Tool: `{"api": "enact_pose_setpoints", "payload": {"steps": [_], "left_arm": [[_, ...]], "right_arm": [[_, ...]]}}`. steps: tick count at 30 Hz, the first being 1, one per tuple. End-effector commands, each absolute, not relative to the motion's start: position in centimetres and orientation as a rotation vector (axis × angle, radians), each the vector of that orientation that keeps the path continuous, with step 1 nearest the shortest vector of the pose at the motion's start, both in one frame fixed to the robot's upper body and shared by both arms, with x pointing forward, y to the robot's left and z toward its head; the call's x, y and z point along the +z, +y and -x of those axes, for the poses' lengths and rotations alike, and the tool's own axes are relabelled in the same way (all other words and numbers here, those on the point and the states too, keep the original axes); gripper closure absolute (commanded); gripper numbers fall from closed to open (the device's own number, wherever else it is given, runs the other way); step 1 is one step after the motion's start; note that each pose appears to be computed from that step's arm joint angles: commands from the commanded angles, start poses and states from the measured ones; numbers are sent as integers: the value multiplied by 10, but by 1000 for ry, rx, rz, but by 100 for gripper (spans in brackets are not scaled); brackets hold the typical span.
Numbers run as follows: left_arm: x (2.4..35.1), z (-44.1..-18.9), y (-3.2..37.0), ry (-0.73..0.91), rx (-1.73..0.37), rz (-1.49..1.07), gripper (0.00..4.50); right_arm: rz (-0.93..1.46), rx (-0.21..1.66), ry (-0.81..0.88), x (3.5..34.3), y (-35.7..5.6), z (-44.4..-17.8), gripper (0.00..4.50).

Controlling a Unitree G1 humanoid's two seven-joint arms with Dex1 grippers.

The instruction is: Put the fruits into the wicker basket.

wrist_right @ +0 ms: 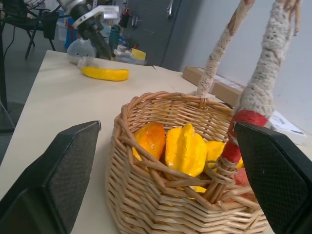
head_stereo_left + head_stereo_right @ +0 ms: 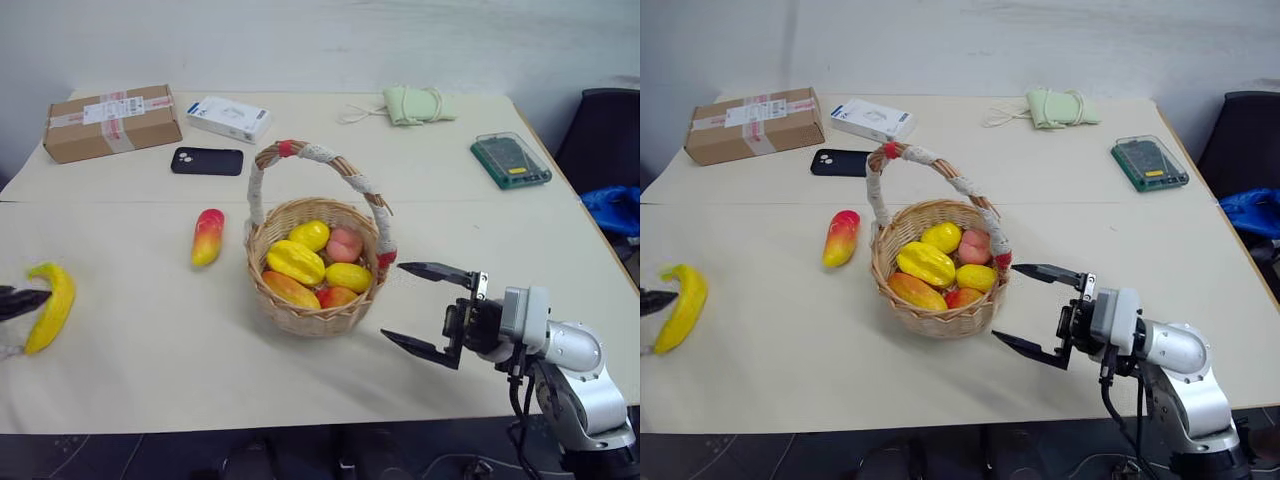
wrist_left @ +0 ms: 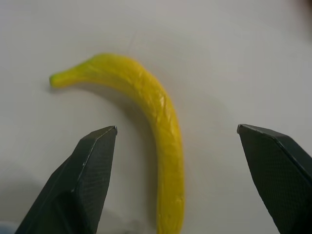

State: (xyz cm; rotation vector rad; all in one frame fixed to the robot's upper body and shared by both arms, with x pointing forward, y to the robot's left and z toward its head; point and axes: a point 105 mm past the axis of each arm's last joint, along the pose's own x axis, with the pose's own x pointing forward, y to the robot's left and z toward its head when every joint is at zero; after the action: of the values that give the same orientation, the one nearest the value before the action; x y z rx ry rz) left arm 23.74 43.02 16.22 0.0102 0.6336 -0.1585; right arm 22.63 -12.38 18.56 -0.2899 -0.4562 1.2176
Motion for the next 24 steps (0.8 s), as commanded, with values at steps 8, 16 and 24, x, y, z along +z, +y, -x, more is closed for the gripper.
{"api": "enact_pose_setpoints", "payload": {"steps": [8,16,24], "left_arm": [[122,-254,423,700,-162,20,126],[140,-252,412,475,-330,137,387],[207,-240,305,194,-924,10,404]], "right_arm": [[308,1162,-509,196,-125,-223,0],[276,1124,-489,195,-131,-218,0],[264,954,-455,193,-158,-223,0]]}}
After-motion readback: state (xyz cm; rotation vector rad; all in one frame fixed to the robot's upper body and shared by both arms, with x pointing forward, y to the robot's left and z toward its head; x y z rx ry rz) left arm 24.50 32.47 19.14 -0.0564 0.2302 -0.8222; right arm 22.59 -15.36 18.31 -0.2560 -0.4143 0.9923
